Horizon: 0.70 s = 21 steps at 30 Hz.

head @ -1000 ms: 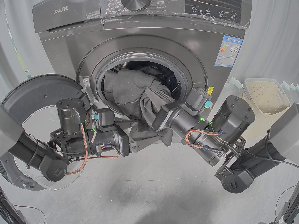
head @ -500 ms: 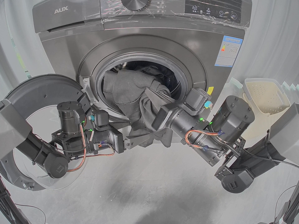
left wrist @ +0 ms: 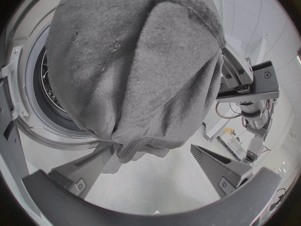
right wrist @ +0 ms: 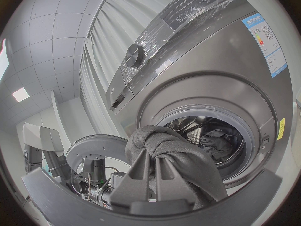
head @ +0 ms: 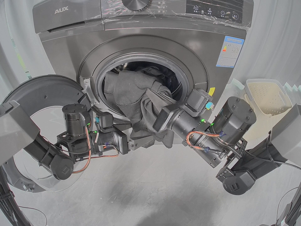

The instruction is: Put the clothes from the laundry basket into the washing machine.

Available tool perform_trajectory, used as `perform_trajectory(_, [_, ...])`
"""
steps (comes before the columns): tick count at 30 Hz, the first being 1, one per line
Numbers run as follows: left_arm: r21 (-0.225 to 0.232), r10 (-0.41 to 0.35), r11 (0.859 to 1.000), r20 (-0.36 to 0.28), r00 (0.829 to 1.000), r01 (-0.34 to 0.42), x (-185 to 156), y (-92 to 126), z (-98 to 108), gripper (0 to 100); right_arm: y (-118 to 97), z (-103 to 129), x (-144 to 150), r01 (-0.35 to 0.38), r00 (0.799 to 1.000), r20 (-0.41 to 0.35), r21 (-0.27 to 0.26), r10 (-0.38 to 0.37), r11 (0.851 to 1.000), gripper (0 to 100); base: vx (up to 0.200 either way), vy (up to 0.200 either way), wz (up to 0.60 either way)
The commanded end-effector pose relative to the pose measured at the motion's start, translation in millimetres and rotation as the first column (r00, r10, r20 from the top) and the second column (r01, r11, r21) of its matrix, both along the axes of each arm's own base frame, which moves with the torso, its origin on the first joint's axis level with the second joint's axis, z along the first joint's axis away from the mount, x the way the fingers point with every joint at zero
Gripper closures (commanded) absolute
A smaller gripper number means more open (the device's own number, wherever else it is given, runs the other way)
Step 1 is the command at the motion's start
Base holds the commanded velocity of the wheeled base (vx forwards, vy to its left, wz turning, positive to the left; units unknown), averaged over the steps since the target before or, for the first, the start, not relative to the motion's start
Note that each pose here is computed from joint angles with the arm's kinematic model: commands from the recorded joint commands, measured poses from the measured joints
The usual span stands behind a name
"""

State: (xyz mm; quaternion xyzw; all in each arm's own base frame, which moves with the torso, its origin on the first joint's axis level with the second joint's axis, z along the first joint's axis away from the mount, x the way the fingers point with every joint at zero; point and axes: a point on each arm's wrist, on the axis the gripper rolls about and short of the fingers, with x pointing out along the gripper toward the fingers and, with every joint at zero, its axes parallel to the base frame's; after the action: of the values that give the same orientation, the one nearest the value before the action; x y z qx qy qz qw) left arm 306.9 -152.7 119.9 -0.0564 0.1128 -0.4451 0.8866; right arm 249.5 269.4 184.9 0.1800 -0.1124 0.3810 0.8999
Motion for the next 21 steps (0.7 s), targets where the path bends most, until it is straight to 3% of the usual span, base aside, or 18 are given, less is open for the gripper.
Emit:
perform_trajectory(1, [-0.009, -0.013, 1.000, -0.004, 1.000, 0.013, -2, -4, 1, 0, 1, -2, 1, -0.001, 1.000, -0.002, -0.003, 0.001, 1.000, 100, 0.000, 0.000, 0.00])
perform_trajectory(21, [-0.047, -0.022, 0.999, 0.038, 0.999, 0.024, 9, -14, -9, 0, 2, -3, 1, -0.002, 1.000, -0.002, -0.003, 0.002, 1.000, 100, 0.000, 0.000, 0.00])
